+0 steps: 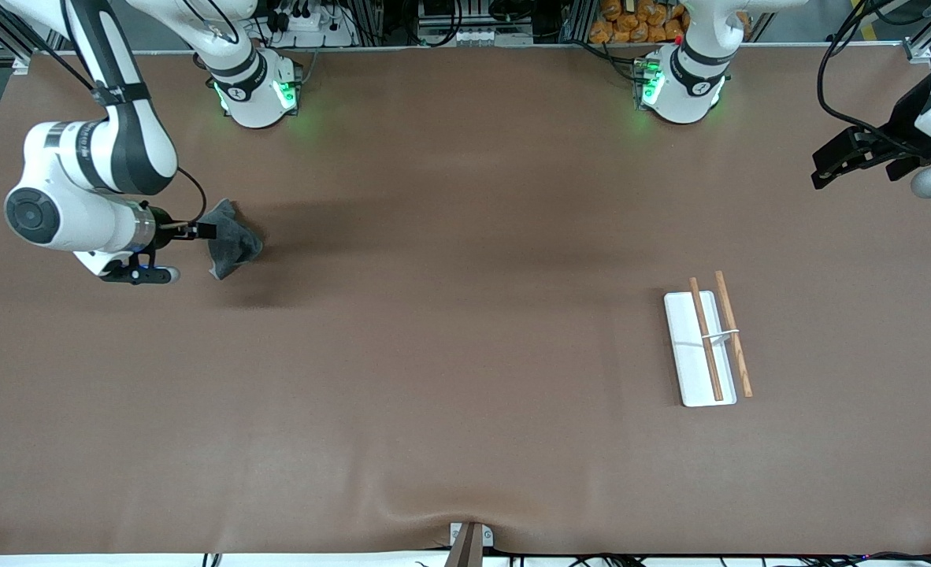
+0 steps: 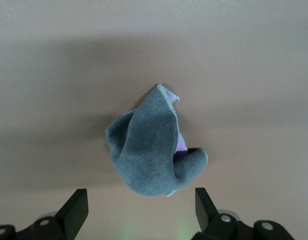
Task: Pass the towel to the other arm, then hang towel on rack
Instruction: 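Reach the right gripper down to the crumpled grey towel, then close the right gripper on the grey towel, then lift the towel with the right gripper while the left gripper reaches over, then bring the towel toward the left gripper and grasp it with the left gripper, then open the right gripper while the left gripper pulls the towel away, then carry the towel over the rack with the left gripper while the right retracts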
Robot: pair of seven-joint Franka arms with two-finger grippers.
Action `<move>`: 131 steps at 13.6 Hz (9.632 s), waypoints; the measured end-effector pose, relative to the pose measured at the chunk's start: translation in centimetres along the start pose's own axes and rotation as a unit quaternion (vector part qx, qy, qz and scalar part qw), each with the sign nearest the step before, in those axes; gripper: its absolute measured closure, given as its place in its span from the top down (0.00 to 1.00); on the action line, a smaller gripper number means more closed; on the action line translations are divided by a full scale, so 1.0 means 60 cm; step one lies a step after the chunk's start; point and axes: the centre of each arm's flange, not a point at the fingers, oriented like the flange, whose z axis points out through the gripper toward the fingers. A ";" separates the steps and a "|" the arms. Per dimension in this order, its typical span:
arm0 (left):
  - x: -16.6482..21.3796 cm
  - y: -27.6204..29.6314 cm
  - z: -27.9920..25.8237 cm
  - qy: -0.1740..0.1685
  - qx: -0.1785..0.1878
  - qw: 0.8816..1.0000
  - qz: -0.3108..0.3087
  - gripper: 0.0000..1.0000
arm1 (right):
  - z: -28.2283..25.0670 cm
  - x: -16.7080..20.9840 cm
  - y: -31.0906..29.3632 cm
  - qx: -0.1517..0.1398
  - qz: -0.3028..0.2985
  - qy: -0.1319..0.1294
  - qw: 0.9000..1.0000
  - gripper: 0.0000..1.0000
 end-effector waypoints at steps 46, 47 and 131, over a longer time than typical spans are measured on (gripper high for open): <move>-0.005 -0.002 0.012 -0.018 0.004 1.000 0.000 1.00 | -0.275 -0.034 -0.456 0.133 0.306 -0.056 0.941 0.02; -0.004 0.002 0.014 -0.018 0.004 1.000 0.002 1.00 | -0.284 -0.037 -0.476 0.142 0.317 -0.060 0.936 0.02; 0.218 0.220 0.318 -0.059 -0.199 0.976 0.069 0.02 | -0.454 -0.021 -0.692 0.293 0.517 -0.039 0.803 1.00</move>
